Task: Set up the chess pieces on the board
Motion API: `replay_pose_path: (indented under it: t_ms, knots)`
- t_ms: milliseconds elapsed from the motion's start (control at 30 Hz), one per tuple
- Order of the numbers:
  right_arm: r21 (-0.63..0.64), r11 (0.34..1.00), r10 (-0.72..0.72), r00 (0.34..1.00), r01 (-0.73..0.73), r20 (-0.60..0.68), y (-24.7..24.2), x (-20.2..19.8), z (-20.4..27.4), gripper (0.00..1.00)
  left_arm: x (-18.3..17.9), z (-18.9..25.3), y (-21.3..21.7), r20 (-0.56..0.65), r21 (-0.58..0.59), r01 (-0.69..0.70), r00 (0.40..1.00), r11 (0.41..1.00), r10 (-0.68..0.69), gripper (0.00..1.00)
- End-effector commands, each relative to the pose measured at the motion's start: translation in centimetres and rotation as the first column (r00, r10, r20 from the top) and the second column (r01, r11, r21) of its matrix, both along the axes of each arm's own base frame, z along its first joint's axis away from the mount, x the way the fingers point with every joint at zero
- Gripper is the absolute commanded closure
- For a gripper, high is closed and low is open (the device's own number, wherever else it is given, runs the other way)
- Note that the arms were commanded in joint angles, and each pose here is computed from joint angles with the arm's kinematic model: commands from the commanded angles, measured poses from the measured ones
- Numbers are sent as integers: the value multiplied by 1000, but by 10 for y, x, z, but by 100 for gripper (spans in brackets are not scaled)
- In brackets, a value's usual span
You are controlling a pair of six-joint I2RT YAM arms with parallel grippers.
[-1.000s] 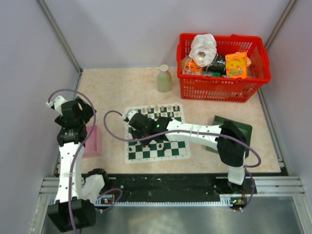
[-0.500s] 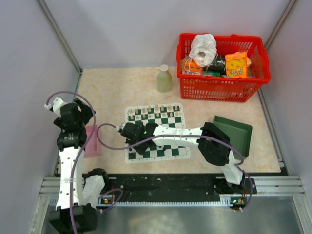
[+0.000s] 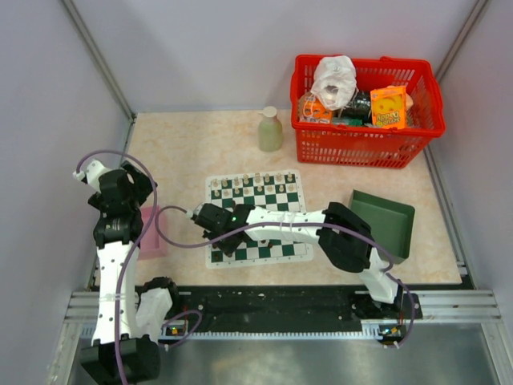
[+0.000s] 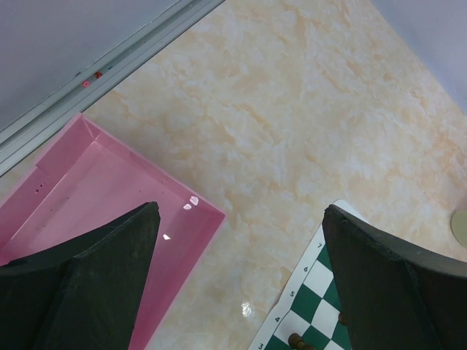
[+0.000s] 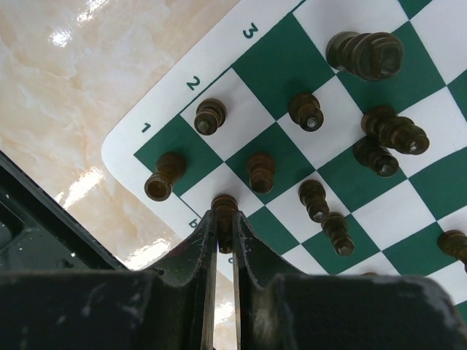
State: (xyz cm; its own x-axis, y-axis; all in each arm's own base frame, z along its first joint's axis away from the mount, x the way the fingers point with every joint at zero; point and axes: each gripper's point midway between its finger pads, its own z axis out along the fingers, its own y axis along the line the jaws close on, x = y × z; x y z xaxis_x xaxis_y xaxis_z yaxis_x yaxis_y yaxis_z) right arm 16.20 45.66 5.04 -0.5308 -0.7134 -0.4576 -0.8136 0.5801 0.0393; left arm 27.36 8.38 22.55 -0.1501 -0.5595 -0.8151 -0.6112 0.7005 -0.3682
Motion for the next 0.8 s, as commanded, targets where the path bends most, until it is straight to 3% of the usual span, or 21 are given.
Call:
replay_pose_path:
  t_ms: [0, 133, 500, 733, 767]
  knots:
    - [39, 999, 36, 999, -36, 6, 17, -6, 7, 91, 6, 10, 6, 40, 24, -16, 999, 1000, 15, 1]
    - [44, 998, 39, 999, -39, 1, 18, -7, 7, 88, 6, 10, 6, 40, 24, -16, 999, 1000, 15, 1]
    - [98, 994, 44, 999, -43, 1, 20, -10, 24, 68, 7, 8, 5, 33, 19, -7, 999, 1000, 6, 1]
    - [155, 988, -11, 994, -6, 112, 7, 7, 67, 62, 6, 6, 5, 25, 20, -9, 1000, 1000, 8, 1]
    - [174, 985, -25, 991, 2, 134, 4, 10, 78, 57, 6, 8, 5, 31, 20, -7, 1000, 1000, 7, 1]
